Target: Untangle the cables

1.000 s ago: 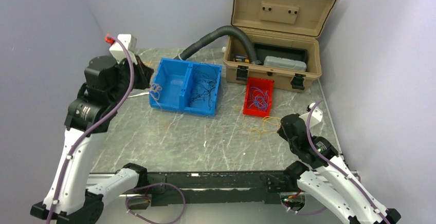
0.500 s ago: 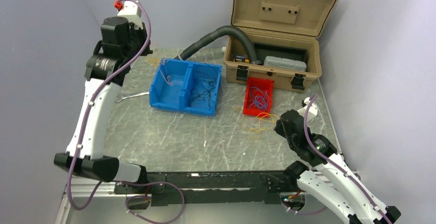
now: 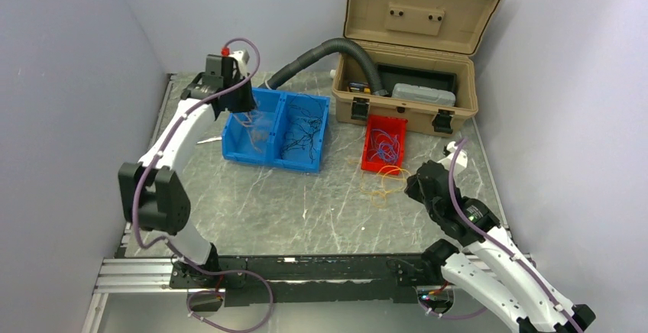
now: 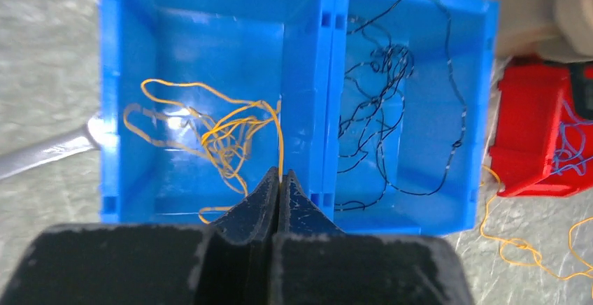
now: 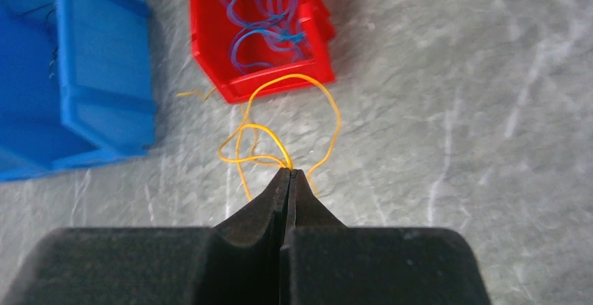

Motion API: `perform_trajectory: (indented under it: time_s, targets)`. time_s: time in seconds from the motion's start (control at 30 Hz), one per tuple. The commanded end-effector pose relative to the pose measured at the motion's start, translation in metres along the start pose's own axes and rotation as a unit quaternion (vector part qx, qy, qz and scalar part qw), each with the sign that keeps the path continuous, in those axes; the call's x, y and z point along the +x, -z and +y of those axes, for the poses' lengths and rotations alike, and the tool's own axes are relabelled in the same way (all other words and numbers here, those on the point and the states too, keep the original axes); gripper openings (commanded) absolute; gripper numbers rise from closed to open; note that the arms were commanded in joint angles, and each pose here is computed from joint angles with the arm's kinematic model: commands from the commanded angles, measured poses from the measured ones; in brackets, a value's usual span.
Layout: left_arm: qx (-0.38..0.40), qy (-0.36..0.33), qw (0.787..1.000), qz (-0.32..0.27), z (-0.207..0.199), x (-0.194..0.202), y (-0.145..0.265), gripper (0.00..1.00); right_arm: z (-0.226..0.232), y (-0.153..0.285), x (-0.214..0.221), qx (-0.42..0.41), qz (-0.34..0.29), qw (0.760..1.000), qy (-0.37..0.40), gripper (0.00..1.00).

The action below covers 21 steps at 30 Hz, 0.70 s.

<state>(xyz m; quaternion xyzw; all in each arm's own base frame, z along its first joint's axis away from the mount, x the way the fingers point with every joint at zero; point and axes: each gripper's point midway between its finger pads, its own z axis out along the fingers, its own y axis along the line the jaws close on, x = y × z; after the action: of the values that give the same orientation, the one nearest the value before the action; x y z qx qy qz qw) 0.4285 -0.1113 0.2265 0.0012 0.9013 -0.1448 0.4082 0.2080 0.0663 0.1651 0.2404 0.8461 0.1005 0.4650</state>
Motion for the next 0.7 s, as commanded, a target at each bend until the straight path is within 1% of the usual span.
perform_trajectory:
  time_s: [0.0,0.03,0.07,0.1,0.13,0.17,0.23,0.3,0.37,0.57,0.6,0.67]
  targets:
    - [0.047,0.036,0.998,0.027,-0.018,0.008,-0.014,0.06,0.065,0.014,-0.009,-0.155,0.018,0.985,0.072,0.00]
    - [0.052,0.036,0.998,0.024,-0.019,0.007,-0.012,0.13,0.086,0.024,-0.004,-0.214,0.035,0.971,0.096,0.00]
    - [0.061,0.032,0.997,0.018,-0.023,0.005,-0.008,0.21,0.102,0.034,0.001,-0.263,0.052,0.957,0.110,0.00]
    - [0.069,0.028,0.997,0.012,-0.026,0.002,-0.003,0.30,0.117,0.044,0.004,-0.306,0.065,0.942,0.118,0.00]
    - [0.076,0.025,0.997,0.004,-0.029,-0.001,0.002,0.42,0.133,0.058,0.009,-0.356,0.085,0.922,0.130,0.00]
    - [0.084,0.021,0.996,-0.001,-0.033,-0.004,0.009,0.52,0.143,0.067,0.009,-0.385,0.095,0.908,0.135,0.00]
    - [0.094,0.011,0.995,-0.011,-0.039,-0.010,0.025,0.64,0.161,0.084,0.006,-0.429,0.107,0.886,0.143,0.00]
    - [0.104,0.000,0.994,-0.020,-0.044,-0.013,0.041,0.73,0.176,0.102,-0.003,-0.462,0.104,0.868,0.150,0.00]
    - [0.115,-0.011,0.993,-0.030,-0.049,-0.013,0.059,0.80,0.187,0.116,-0.011,-0.486,0.101,0.853,0.159,0.00]
    - [0.172,-0.057,0.981,-0.068,-0.078,-0.006,0.113,0.92,0.211,0.138,-0.027,-0.527,0.100,0.828,0.163,0.00]
    - [0.182,-0.064,0.978,-0.074,-0.084,-0.003,0.121,0.93,0.215,0.140,-0.028,-0.536,0.100,0.823,0.161,0.00]
    - [0.208,-0.077,0.971,-0.085,-0.097,0.004,0.138,0.94,0.220,0.140,-0.029,-0.541,0.105,0.821,0.150,0.00]
